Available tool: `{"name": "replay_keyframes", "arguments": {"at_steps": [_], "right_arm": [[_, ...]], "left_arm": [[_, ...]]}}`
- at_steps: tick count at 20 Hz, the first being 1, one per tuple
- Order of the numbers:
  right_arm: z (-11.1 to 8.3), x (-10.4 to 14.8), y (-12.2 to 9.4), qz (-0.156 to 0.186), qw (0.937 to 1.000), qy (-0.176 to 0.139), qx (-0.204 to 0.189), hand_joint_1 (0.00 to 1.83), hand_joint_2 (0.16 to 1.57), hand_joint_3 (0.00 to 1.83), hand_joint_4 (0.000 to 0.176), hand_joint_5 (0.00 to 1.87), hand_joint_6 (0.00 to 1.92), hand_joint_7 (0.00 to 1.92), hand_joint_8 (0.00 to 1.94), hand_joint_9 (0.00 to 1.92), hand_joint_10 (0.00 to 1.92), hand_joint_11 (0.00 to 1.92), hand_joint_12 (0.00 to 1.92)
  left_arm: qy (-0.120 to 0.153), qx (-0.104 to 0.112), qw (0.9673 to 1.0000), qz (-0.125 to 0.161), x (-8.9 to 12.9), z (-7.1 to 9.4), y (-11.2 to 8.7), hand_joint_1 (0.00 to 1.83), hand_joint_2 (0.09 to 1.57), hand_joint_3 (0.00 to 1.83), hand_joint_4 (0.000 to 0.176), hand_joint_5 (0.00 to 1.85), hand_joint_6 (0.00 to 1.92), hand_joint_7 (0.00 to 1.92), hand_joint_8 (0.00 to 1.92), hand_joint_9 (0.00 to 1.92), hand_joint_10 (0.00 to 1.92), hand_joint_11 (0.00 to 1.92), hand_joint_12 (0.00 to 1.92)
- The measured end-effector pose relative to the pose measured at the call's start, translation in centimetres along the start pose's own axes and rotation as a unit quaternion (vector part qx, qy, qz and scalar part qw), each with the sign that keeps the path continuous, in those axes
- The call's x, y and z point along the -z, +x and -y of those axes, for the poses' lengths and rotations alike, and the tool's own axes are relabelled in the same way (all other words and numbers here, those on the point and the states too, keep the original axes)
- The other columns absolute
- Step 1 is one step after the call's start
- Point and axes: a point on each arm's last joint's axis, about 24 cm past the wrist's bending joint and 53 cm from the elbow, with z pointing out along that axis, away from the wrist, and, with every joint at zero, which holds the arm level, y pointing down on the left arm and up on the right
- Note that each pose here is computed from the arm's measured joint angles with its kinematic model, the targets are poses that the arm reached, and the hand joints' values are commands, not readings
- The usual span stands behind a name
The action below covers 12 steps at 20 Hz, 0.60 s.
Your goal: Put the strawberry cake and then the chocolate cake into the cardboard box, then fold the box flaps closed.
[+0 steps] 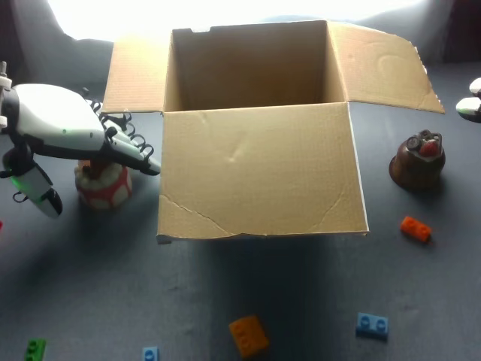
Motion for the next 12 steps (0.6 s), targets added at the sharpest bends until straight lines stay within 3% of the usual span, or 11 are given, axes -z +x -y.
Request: {"name": "replay_keyframes", "arguments": {"at_steps": [2, 7, 8, 9, 10, 12], "right_arm": [[0.0, 0.0, 0.0, 0.000, 1.0000, 0.000, 0.001, 0.65, 1.00, 0.00, 0.000, 0.20, 0.00, 0.17, 0.00, 0.19, 0.02, 0.00, 0.77], [0.0, 0.0, 0.0, 0.000, 1.0000, 0.000, 0.003, 0.69, 1.01, 0.00, 0.000, 0.20, 0.00, 0.15, 0.00, 0.17, 0.01, 0.00, 0.75], [0.0, 0.0, 0.0, 0.000, 1.0000, 0.000, 0.004, 0.67, 1.01, 0.00, 0.000, 0.20, 0.00, 0.15, 0.00, 0.17, 0.01, 0.00, 0.77], [0.0, 0.0, 0.0, 0.000, 1.0000, 0.000, 0.005, 0.67, 1.01, 0.00, 0.000, 0.20, 0.00, 0.14, 0.00, 0.16, 0.00, 0.00, 0.74], [0.0, 0.0, 0.0, 0.000, 1.0000, 0.000, 0.005, 0.70, 1.01, 0.00, 0.000, 0.21, 0.01, 0.15, 0.00, 0.16, 0.00, 0.00, 0.73], [0.0, 0.0, 0.0, 0.000, 1.0000, 0.000, 0.005, 0.69, 1.01, 0.00, 0.000, 0.21, 0.01, 0.13, 0.00, 0.14, 0.00, 0.00, 0.73]], "left_arm": [[-0.003, 0.001, 1.0000, 0.002, -0.2, -0.1, -0.1, 1.26, 0.87, 0.00, 0.087, 0.25, 0.01, 0.34, 0.00, 0.40, 0.02, 0.00, 1.05], [-0.010, -0.003, 0.9999, -0.009, -0.6, -0.3, 1.0, 1.24, 0.88, 0.00, 0.078, 0.32, 0.02, 0.40, 0.02, 0.47, 0.06, 0.00, 1.25], [-0.010, -0.004, 0.9999, -0.011, -0.8, -0.1, 1.1, 1.25, 0.90, 0.00, 0.074, 0.33, 0.00, 0.39, 0.03, 0.24, 0.64, 0.00, 1.29], [-0.009, -0.005, 0.9999, -0.010, -0.9, 0.1, 1.1, 1.24, 0.91, 0.00, 0.068, 0.33, 0.00, 0.39, 0.03, 0.15, 0.85, 0.00, 1.32], [-0.010, -0.005, 0.9999, -0.010, -1.1, 0.2, 1.1, 1.25, 0.91, 0.00, 0.067, 0.34, 0.00, 0.39, 0.04, 0.11, 0.96, 0.00, 1.34], [-0.009, -0.005, 0.9999, -0.009, -1.2, 0.4, 1.2, 1.21, 0.92, 0.00, 0.071, 0.33, 0.00, 0.39, 0.05, 0.10, 0.99, 0.00, 1.36]]}}
